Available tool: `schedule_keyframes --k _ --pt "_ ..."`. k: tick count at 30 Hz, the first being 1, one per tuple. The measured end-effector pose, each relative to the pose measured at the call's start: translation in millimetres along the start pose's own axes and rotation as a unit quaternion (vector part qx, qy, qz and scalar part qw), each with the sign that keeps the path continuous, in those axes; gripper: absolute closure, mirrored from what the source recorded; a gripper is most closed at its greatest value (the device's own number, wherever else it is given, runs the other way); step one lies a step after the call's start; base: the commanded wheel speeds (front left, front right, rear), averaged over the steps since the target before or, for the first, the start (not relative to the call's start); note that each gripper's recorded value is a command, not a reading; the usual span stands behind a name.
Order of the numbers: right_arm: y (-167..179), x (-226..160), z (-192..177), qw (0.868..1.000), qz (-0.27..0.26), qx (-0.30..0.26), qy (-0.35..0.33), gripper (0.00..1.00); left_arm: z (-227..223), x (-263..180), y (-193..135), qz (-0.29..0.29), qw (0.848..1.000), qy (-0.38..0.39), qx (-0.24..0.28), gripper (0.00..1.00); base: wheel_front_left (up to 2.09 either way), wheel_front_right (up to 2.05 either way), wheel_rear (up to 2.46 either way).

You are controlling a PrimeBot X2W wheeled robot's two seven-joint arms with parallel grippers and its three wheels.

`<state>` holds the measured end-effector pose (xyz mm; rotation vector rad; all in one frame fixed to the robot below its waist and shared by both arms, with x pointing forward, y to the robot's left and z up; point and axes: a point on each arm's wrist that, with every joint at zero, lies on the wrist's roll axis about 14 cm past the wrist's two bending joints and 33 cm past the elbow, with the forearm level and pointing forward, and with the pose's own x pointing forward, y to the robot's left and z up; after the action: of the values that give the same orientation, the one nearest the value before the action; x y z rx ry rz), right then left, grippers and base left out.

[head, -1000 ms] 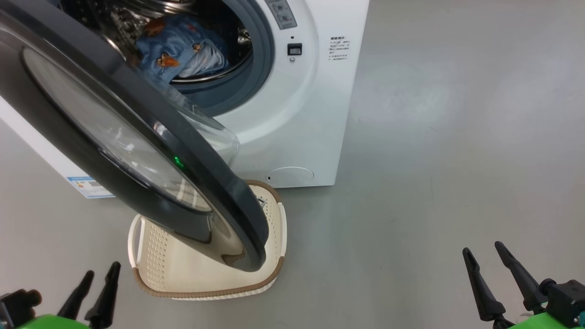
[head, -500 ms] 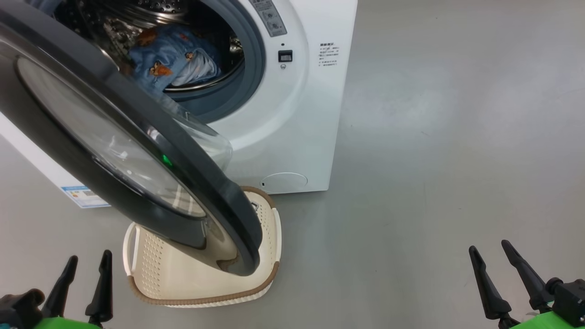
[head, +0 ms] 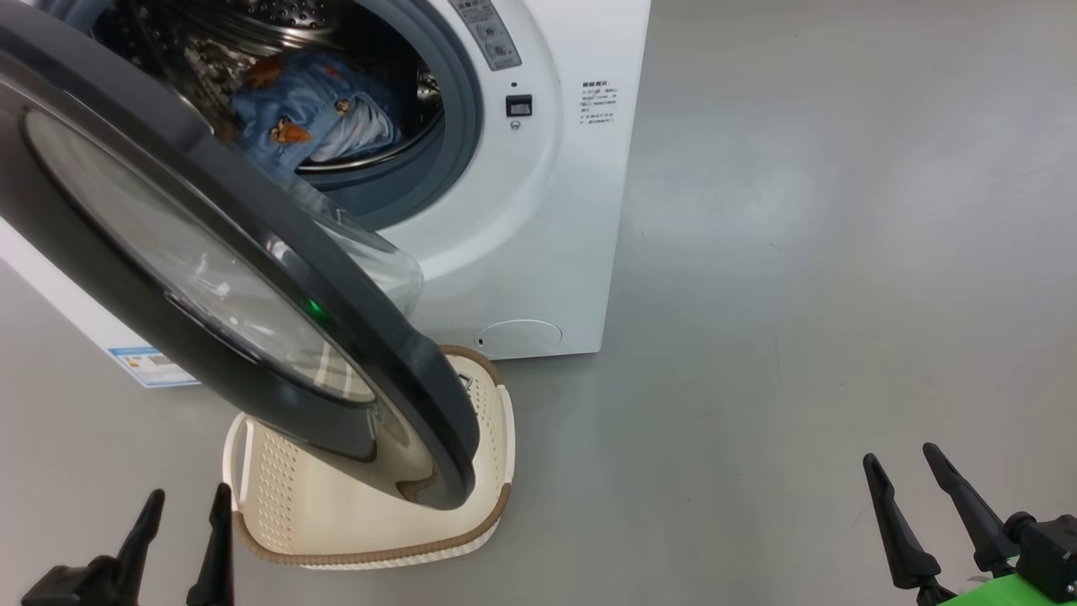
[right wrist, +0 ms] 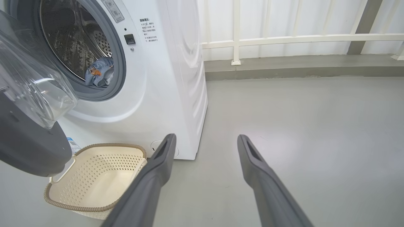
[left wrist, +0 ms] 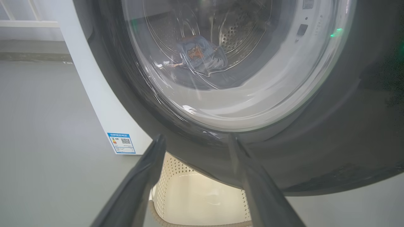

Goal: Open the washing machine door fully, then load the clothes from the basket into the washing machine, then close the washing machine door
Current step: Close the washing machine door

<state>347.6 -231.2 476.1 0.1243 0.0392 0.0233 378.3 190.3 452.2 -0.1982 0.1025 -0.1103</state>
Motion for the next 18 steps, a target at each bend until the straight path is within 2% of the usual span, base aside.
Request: schedule_keyframes --k 18 --pt "6.0 2.6 -1.8 1.000 0.008 0.003 0.002 0.00 0.9 -3.2 2.9 0.009 1.000 -0.004 0.001 0.00 0.00 0.00 0.00"
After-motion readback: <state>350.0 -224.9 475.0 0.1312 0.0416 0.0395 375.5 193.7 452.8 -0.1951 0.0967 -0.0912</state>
